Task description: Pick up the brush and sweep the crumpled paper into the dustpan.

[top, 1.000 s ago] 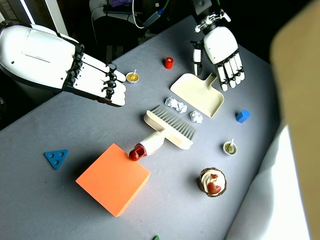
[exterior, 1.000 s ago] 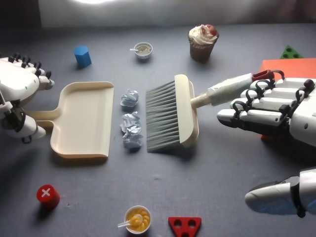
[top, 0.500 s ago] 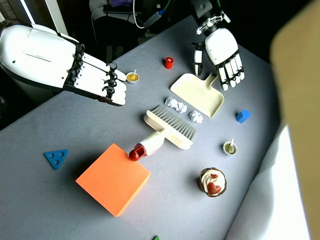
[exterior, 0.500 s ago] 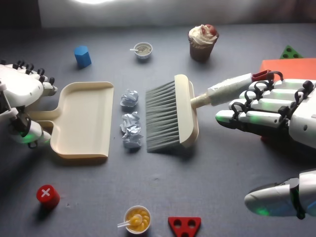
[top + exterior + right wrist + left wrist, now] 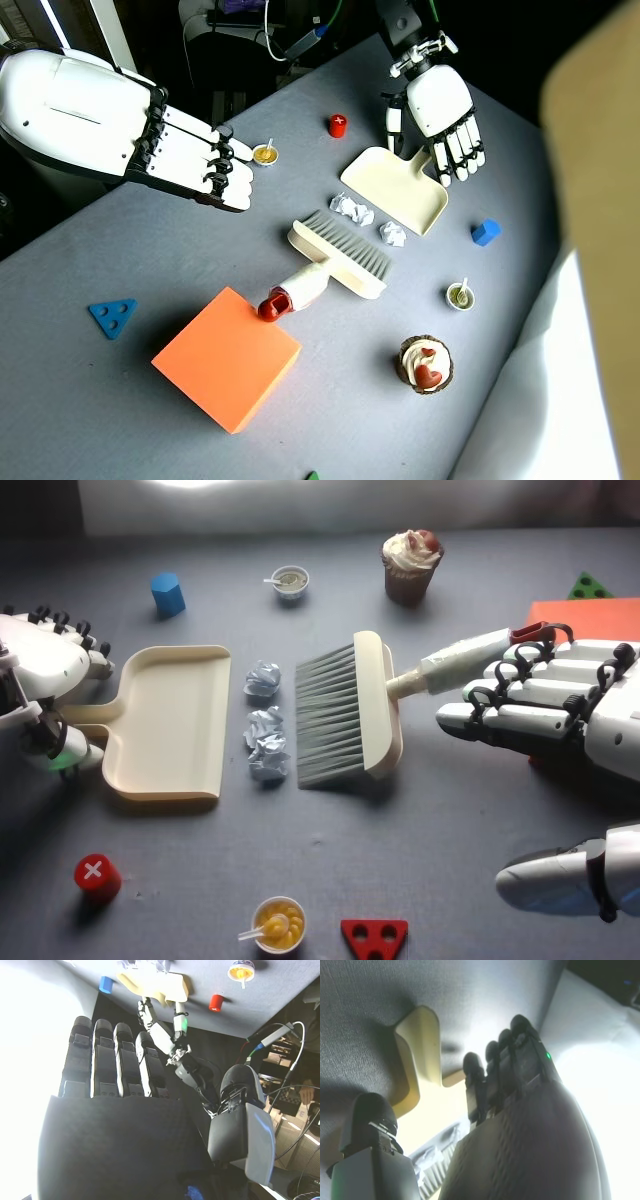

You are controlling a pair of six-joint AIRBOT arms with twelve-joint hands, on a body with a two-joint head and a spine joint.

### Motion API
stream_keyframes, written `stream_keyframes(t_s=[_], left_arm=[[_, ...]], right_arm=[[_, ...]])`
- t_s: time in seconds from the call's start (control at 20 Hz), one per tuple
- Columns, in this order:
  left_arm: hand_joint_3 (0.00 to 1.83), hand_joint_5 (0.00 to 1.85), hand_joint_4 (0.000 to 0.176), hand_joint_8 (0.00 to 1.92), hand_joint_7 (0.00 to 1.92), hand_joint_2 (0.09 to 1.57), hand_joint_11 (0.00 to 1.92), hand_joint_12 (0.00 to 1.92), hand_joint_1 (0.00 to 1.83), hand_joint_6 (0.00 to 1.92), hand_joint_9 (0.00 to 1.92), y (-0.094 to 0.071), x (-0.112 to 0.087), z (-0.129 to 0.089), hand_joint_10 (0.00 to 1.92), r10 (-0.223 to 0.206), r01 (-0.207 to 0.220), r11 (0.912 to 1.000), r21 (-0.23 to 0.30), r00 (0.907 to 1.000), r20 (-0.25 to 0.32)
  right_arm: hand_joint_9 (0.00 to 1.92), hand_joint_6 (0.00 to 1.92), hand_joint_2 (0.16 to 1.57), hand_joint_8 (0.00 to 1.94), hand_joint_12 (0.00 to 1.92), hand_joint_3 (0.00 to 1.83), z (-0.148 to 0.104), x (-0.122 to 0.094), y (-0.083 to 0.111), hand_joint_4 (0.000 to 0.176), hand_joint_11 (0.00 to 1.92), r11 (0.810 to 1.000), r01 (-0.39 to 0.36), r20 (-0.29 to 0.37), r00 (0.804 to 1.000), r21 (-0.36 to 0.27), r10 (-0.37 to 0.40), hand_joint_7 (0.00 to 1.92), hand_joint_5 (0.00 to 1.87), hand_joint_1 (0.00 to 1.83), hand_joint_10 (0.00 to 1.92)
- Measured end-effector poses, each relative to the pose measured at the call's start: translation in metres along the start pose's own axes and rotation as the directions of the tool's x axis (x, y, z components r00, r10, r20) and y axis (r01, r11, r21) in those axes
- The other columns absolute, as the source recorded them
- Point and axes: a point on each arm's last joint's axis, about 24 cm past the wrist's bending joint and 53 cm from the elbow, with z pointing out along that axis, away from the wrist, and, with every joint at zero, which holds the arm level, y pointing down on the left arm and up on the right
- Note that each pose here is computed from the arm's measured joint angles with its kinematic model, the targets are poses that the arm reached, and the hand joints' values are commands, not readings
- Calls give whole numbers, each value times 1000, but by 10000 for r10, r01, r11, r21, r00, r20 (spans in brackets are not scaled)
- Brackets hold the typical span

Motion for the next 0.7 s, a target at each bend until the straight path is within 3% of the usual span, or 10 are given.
stream_keyframes(t_s=[0.05, 0.1, 0.35, 0.45, 0.55, 0.6, 0.65, 0.7], left_arm=[[2, 449, 34, 5, 247, 1052, 196, 17, 682, 14, 205, -1, 0, 0, 6, 12, -12, 10000, 22, 10000, 4], [4, 456, 46, 1, 236, 1058, 199, 17, 670, 9, 209, -1, 0, 0, 4, 12, -12, 10000, 22, 10000, 4], [3, 608, 36, 3, 276, 1081, 220, 19, 745, 23, 252, -3, 1, 1, 4, -6, 6, 10000, 41, 10000, 37], [1, 679, 42, 0, 270, 1092, 208, 10, 757, 21, 247, -5, 1, 2, 0, 40, -40, 10000, 58, 10000, 82], [0, 764, 1, 2, 298, 1089, 217, 12, 837, 16, 261, -6, 0, 2, 2, 67, -68, 10000, 56, 9999, 142], [5, 768, 8, 0, 284, 1102, 213, 9, 816, 9, 252, -7, 0, 2, 0, 60, -61, 10000, 55, 9999, 152], [3, 797, 0, 1, 285, 1102, 208, 6, 846, 17, 247, -7, 1, 2, 0, 61, -62, 10000, 65, 9999, 147], [8, 801, 3, 0, 274, 1117, 206, 6, 834, 15, 240, -7, 1, 2, 0, 61, -62, 10000, 58, 9999, 156]], right_arm=[[98, 0, 1045, 2, 9, 2, 0, 0, 0, 0, 99, 10000, -4, 0, 10000, 1, 4, 101, 85, 0, 3], [60, 0, 1051, 0, 2, 4, 0, 0, 0, 0, 63, 10000, -4, 4, 10000, 0, 4, 64, 51, 0, 0], [78, 6, 1056, 8, 16, 3, 0, 0, 0, 0, 94, 10000, -4, 0, 10000, 1, 4, 81, 63, 0, 9], [102, 13, 1061, 15, 19, 4, 0, 0, 0, 0, 107, 10000, -4, 8, 10000, 0, 4, 110, 91, 0, 15], [96, 9, 1067, 9, 15, 6, 0, 0, 0, 0, 102, 10000, -4, 4, 10000, 0, 4, 103, 87, 0, 9], [93, 8, 1065, 6, 14, 4, 0, 0, 0, 0, 101, 10000, -4, 8, 10000, 0, 4, 99, 87, 0, 7], [99, 7, 1065, 7, 15, 4, 0, 0, 0, 0, 104, 10000, 0, 8, 10000, -1, 0, 101, 87, 0, 9], [105, 8, 1069, 8, 15, 5, 0, 0, 0, 0, 106, 10000, -4, 4, 10000, 0, 4, 105, 92, 0, 10]])
